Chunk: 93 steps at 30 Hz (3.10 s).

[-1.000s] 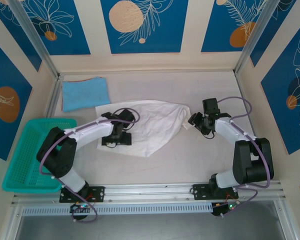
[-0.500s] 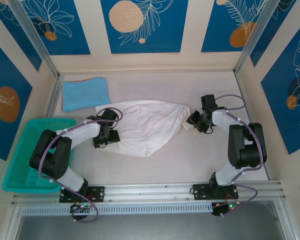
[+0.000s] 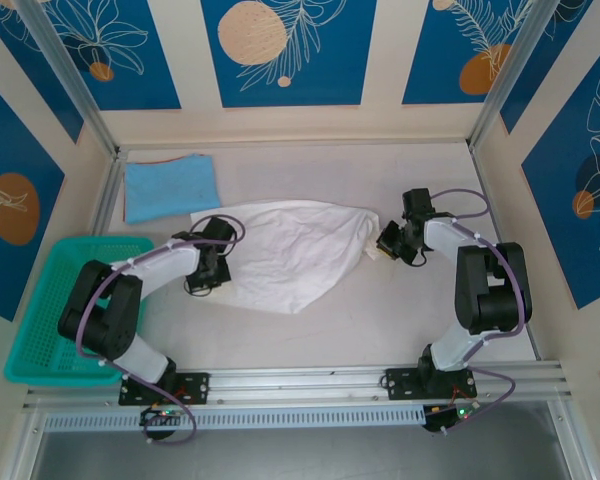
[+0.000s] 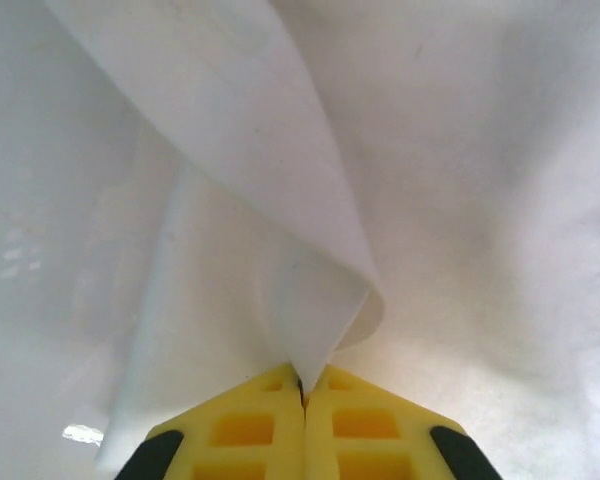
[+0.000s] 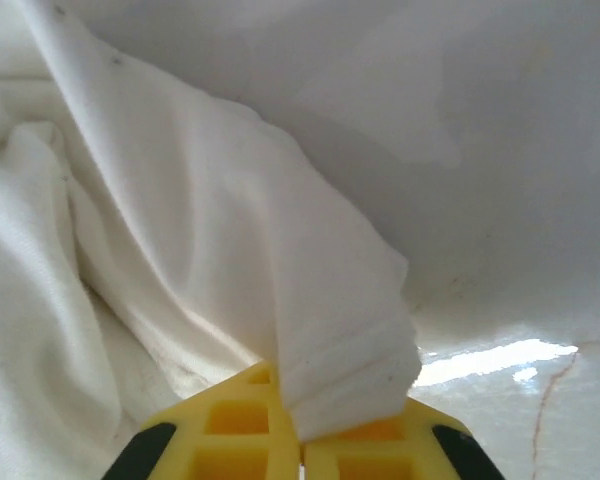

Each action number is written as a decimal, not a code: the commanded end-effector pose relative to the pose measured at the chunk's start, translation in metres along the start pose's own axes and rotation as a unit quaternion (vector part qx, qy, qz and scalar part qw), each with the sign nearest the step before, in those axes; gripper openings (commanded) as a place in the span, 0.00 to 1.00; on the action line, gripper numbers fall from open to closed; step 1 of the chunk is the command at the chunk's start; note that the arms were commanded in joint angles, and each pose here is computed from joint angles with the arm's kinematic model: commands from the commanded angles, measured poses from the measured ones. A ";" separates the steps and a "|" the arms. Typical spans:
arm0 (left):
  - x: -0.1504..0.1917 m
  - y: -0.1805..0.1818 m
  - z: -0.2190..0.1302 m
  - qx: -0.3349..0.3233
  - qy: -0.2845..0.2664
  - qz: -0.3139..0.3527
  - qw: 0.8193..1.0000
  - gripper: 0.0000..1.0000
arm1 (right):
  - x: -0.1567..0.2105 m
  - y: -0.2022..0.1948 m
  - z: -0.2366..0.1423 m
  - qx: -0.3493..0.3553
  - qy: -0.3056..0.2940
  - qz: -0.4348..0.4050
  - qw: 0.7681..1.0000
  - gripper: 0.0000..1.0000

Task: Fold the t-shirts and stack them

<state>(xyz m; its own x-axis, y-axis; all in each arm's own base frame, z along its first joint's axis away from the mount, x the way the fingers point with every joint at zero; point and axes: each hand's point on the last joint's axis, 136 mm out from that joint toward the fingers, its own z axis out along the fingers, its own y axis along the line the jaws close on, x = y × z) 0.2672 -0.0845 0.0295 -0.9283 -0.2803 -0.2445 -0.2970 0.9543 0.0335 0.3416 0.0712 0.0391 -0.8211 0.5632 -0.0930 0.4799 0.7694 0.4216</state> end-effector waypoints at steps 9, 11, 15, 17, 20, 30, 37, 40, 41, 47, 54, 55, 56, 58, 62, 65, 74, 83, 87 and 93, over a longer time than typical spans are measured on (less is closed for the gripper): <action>-0.056 -0.010 -0.173 0.182 -0.220 -0.015 0.958 0.00 | -0.002 0.036 -0.094 -0.054 -0.132 -0.050 0.989 0.00; -0.064 -0.005 -0.215 0.219 -0.268 -0.032 0.938 0.00 | -0.005 0.047 -0.126 -0.071 -0.166 -0.056 0.982 0.00; -0.075 0.015 -0.295 0.272 -0.361 -0.068 0.889 0.00 | -0.006 0.068 -0.196 -0.107 -0.239 -0.079 0.962 0.00; -0.078 0.030 -0.333 0.290 -0.405 -0.088 0.863 0.00 | -0.005 0.073 -0.237 -0.119 -0.289 -0.086 0.946 0.00; -0.079 0.046 -0.374 0.308 -0.453 -0.102 0.830 0.00 | -0.001 0.076 -0.290 -0.146 -0.355 -0.095 0.919 0.00; -0.082 0.049 -0.447 0.377 -0.493 -0.107 0.777 0.00 | 0.015 0.088 -0.371 -0.193 -0.431 -0.138 0.871 0.00; -0.073 0.052 -0.486 0.423 -0.508 -0.100 0.744 0.00 | 0.039 0.093 -0.413 -0.251 -0.471 -0.169 0.828 0.00; -0.075 0.056 -0.486 0.413 -0.510 -0.107 0.747 0.00 | 0.040 0.093 -0.416 -0.246 -0.470 -0.172 0.830 0.00; -0.077 0.056 -0.482 0.407 -0.507 -0.113 0.752 0.00 | 0.037 0.091 -0.413 -0.239 -0.468 -0.166 0.835 0.00; -0.085 0.030 -0.453 0.407 -0.454 -0.103 0.786 0.00 | 0.034 0.076 -0.393 -0.208 -0.447 -0.135 0.860 0.00; -0.075 0.015 -0.443 0.435 -0.428 -0.075 0.788 0.00 | 0.058 0.073 -0.397 -0.243 -0.443 -0.161 0.848 0.00; -0.074 0.016 -0.442 0.433 -0.428 -0.076 0.789 0.00 | 0.060 0.071 -0.399 -0.246 -0.444 -0.160 0.846 0.00; -0.074 0.018 -0.442 0.430 -0.429 -0.079 0.791 0.00 | 0.061 0.070 -0.399 -0.247 -0.444 -0.158 0.847 0.00; -0.076 0.022 -0.439 0.418 -0.428 -0.090 0.796 0.00 | 0.059 0.070 -0.400 -0.243 -0.443 -0.152 0.849 0.00; -0.097 0.020 -0.426 0.371 -0.417 -0.115 0.822 0.00 | 0.032 0.071 -0.383 -0.187 -0.435 -0.126 0.872 0.00; -0.128 -0.009 -0.392 0.341 -0.365 -0.120 0.858 0.00 | -0.002 0.075 -0.347 -0.105 -0.397 -0.120 0.904 0.00; -0.242 -0.090 -0.164 0.172 -0.145 -0.179 0.958 0.00 | -0.114 0.008 -0.152 0.119 -0.204 -0.008 0.972 0.00; -0.253 -0.143 -0.144 0.130 -0.135 -0.072 0.980 1.00 | -0.105 0.000 -0.119 0.070 -0.139 0.026 0.988 0.83; -0.188 -0.153 -0.138 0.168 -0.143 -0.053 0.974 0.98 | -0.035 0.025 -0.131 -0.028 -0.137 -0.015 0.990 0.80; -0.077 -0.157 -0.081 0.188 -0.064 -0.007 0.980 0.86 | 0.116 0.045 -0.096 -0.115 -0.022 -0.116 0.986 0.62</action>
<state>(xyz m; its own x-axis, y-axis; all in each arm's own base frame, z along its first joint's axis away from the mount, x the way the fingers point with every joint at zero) 0.3723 -0.2131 0.1656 -0.8613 -0.2956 -0.4133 -0.1781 0.9374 -0.2994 0.2767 0.1038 0.1702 -0.7996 0.4496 -0.3982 0.1988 0.8238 0.5310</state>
